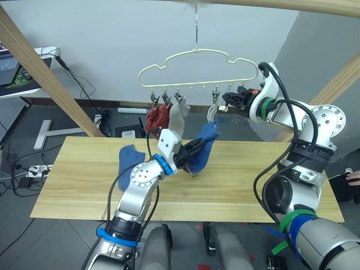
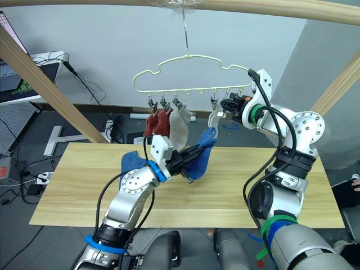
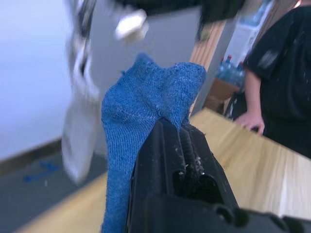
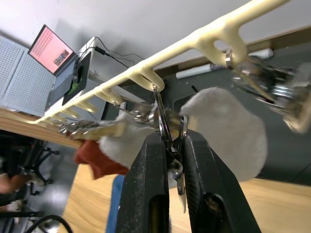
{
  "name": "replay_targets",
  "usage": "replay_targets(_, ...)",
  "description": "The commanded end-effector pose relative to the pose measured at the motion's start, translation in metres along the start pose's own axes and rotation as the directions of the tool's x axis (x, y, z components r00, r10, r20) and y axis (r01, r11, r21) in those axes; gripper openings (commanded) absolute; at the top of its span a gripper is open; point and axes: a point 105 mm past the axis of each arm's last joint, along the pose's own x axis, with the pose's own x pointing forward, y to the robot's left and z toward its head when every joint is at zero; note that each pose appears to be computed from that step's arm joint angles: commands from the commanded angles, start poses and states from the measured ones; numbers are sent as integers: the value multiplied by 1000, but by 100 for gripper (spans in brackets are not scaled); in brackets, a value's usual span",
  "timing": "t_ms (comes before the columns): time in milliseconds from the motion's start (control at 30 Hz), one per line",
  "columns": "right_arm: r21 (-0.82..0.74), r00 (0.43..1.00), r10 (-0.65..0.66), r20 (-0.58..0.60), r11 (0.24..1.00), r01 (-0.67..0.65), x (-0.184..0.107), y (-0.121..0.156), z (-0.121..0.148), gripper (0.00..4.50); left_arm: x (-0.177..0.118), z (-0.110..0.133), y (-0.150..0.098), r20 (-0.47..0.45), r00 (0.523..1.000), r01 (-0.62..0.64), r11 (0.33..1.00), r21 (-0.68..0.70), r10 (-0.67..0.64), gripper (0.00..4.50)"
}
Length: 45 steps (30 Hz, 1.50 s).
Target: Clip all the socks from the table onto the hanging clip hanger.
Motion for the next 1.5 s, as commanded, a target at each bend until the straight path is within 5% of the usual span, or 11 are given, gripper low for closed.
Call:
replay_targets(33,1,1000,10,29,1000,-10,-7,6,9,10,3,12,0,43,999,-3,998,67,0,2)
replay_targets(967,27,999,46,11,999,-46,-7,15,10,10,22,17,11,65,998,-22,978,205,9,2)
replay_targets(1233,7,993,113,37,994,-113,-11,26,15,277,26,18,8,70,998,-4,984,179,-9,0)
replay_targets(1400,-147,987,134,84,982,-121,-33,27,21,446,35,13,5,48,999,14,997,77,-18,0)
replay_targets(1500,-284,989,102,108,957,-68,-48,21,16,450,37,9,3,39,999,25,1000,11,-26,48)
